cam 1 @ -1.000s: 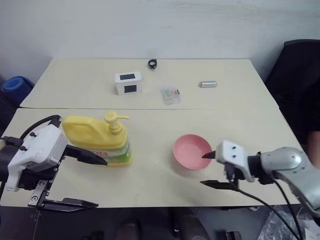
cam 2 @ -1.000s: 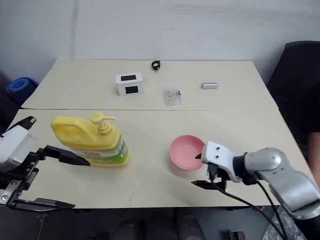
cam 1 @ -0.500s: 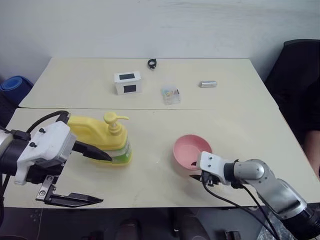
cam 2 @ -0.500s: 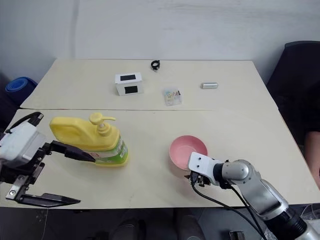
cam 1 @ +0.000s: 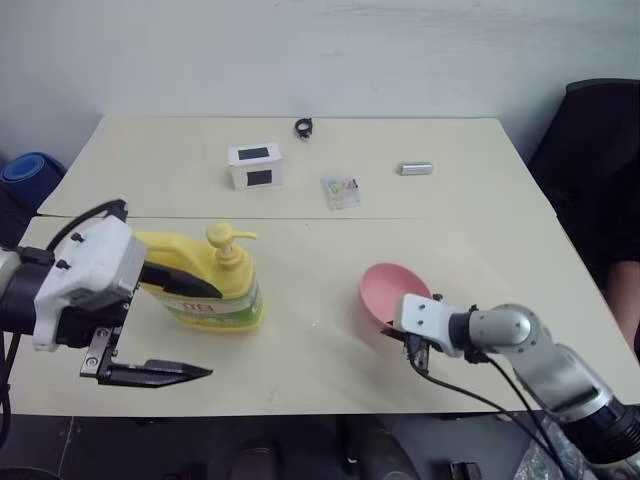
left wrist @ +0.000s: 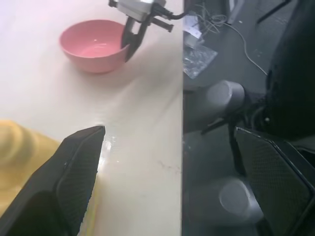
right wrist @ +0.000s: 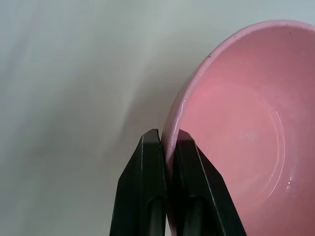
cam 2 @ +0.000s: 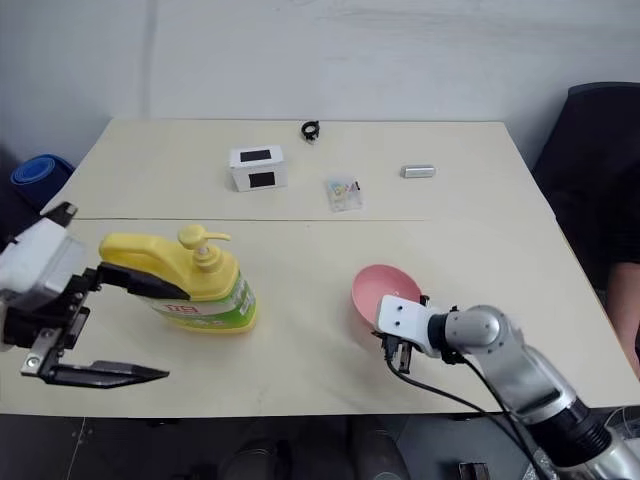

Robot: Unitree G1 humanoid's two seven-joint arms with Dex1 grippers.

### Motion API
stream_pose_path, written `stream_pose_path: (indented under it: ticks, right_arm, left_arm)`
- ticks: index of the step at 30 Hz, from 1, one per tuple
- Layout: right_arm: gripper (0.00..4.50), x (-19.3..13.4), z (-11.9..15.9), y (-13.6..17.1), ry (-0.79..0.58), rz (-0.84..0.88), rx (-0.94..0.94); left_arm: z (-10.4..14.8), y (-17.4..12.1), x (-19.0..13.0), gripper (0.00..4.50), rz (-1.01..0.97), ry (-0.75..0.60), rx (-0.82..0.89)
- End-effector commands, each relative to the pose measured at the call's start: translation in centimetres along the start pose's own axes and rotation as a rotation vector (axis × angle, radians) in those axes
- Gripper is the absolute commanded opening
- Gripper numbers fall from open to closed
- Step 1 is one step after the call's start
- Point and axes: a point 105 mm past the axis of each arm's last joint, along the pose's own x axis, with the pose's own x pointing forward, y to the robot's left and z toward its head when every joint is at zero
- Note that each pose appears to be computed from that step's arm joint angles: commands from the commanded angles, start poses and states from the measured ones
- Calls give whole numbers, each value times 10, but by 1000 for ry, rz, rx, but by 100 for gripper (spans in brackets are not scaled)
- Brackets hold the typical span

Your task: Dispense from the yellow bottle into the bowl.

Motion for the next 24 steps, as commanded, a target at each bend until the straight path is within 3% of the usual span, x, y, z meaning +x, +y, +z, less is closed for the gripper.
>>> stream_pose_path:
  ticks: [1, 5, 8, 15, 23, 24]
  right_arm:
    - [4, -24, 50, -22, -95, 77, -130]
    - [4, -25, 79, -27, -160, 243, -118]
    - [4, -19, 94, -37, -133, 318, -254]
    - [0, 4, 126, -62, -103, 350, -430]
    - [0, 7, 151, -55, -126, 433, -596]
    - [0, 7, 153, -55, -128, 433, -605]
  left_arm:
    - [30, 33, -27, 450, 154, -182, 4]
    - [45, 62, -40, 450, 235, -274, 16]
    - [53, 77, -43, 450, 244, -331, 12]
    - [32, 78, -25, 240, 184, -268, 19]
    - [15, 74, -20, 4, 227, -225, 29]
    - [15, 73, -20, 4, 229, -223, 29]
